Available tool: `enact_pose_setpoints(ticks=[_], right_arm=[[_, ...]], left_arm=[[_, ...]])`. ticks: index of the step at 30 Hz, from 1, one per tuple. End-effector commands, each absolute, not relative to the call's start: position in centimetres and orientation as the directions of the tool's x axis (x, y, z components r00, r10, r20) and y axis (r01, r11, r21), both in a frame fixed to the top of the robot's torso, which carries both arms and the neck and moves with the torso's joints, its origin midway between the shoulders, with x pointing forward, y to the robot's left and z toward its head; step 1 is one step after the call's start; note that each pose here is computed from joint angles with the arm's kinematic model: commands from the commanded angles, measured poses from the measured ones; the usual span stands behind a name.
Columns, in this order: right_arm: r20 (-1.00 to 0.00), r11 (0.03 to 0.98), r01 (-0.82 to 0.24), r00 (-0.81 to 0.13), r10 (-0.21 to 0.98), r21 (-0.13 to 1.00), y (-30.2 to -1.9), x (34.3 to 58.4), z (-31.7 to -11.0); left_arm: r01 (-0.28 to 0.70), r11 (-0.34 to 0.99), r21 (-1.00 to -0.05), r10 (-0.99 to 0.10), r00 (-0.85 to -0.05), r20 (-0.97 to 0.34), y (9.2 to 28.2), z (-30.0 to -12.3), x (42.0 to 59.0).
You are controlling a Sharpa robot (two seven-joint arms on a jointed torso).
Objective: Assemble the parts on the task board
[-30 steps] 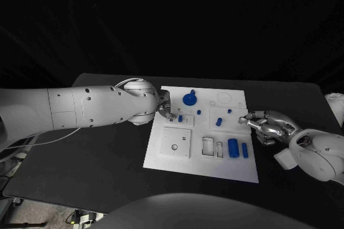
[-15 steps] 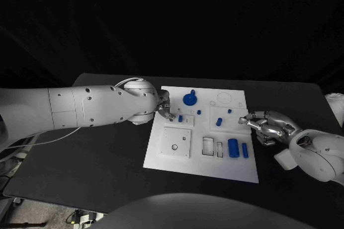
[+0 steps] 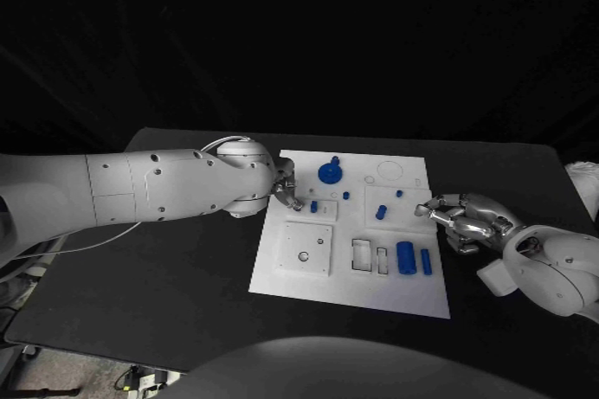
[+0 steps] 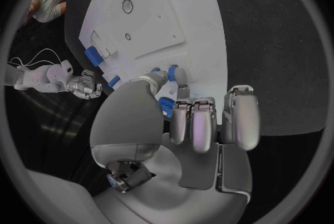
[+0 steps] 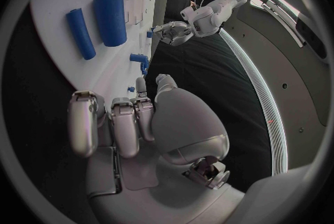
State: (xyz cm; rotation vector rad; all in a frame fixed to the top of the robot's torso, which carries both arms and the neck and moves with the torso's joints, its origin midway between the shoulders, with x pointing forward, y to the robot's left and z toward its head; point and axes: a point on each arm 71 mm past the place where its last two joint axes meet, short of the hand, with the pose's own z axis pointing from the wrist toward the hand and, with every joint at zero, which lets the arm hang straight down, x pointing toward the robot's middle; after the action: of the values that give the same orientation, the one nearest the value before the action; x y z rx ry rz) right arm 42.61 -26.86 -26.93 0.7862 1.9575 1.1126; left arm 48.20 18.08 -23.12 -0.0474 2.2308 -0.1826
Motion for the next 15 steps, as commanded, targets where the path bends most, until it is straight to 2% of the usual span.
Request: enact_pose_setpoints(ticks=[1,15], right_arm=[[-0.294,0.438,0.143,-0.557,0.777,0.888,-26.71,42.50,-26.99],[-0.294,0.438,0.143,-0.557,0.777,0.887,-26.73,42.49,-27.00]], left_arm=[[0.038,0.990,-0.139,-0.084,-0.631,-0.771,17.91,-23.30,48.14],[0.035,0.989,-0.140,-0.087,-0.629,-0.772,17.86,-23.44,48.25]])
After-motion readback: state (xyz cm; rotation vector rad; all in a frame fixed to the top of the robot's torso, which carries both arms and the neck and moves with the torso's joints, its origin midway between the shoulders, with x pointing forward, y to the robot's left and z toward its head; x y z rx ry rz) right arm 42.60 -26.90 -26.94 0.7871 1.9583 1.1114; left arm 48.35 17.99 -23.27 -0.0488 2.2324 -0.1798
